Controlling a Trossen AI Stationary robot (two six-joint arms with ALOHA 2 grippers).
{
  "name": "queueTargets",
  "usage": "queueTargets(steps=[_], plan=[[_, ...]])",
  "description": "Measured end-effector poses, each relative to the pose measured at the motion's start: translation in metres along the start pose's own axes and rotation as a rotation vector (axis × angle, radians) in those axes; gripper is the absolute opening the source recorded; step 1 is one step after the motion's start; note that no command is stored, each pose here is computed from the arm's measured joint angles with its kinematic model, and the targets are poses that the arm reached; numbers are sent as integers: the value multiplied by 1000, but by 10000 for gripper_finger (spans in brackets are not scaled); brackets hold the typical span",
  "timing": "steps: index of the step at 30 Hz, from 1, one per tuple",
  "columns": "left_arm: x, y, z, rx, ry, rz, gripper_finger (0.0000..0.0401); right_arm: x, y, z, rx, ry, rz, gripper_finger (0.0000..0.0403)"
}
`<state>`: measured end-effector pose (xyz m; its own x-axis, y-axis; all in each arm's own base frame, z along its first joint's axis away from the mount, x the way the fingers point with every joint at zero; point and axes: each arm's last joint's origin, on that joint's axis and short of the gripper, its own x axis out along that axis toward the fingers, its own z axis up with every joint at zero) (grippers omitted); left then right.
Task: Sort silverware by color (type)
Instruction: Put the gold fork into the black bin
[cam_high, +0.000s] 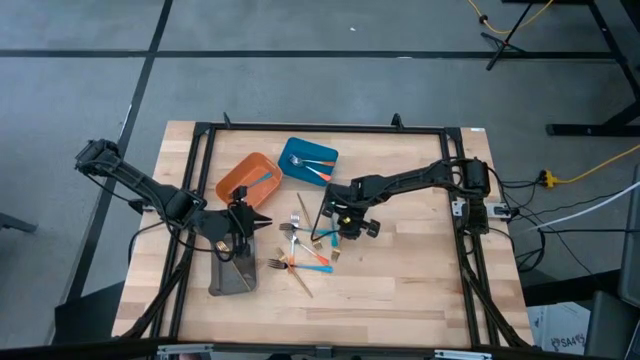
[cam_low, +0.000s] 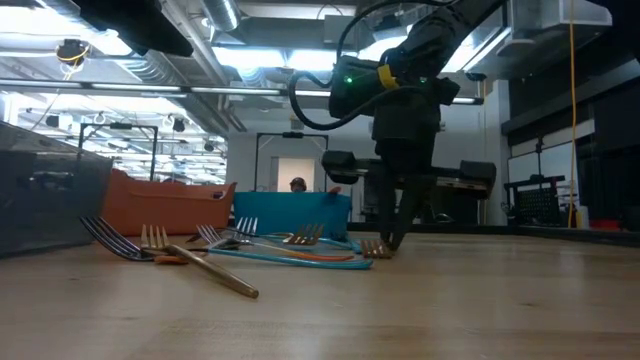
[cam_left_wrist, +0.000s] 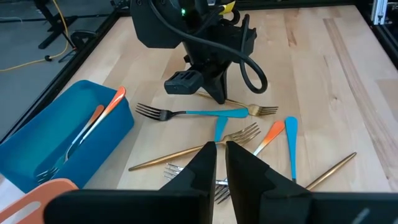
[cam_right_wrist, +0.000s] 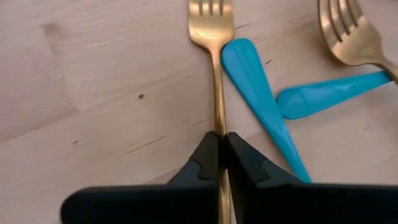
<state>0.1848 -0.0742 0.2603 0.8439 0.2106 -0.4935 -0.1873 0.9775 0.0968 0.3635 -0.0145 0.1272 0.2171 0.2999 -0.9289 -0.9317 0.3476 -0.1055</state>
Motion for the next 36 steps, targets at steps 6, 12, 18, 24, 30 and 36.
queueTargets(steps=[6, 12, 18, 24, 30, 36], plan=[[0, 0, 0, 0, 0, 0, 30, 0, 3, 0, 12, -20, 36, 3], [0, 0, 0, 0, 0, 0, 30, -1, 4, 0, 15, -29, 43, 2], [0, 0, 0, 0, 0, -1, 30, -9, 7, 3, 11, -42, 40, 1], [0, 0, 0, -43, 0, -1, 30, -24, 7, 8, 13, -63, 0, 1], [0, 0, 0, -136, 0, -1, 30, -36, 5, 13, 100, -93, -54, 1], [0, 0, 0, -255, 3, 0, 30, -44, -7, 20, 291, -167, -169, 1]])
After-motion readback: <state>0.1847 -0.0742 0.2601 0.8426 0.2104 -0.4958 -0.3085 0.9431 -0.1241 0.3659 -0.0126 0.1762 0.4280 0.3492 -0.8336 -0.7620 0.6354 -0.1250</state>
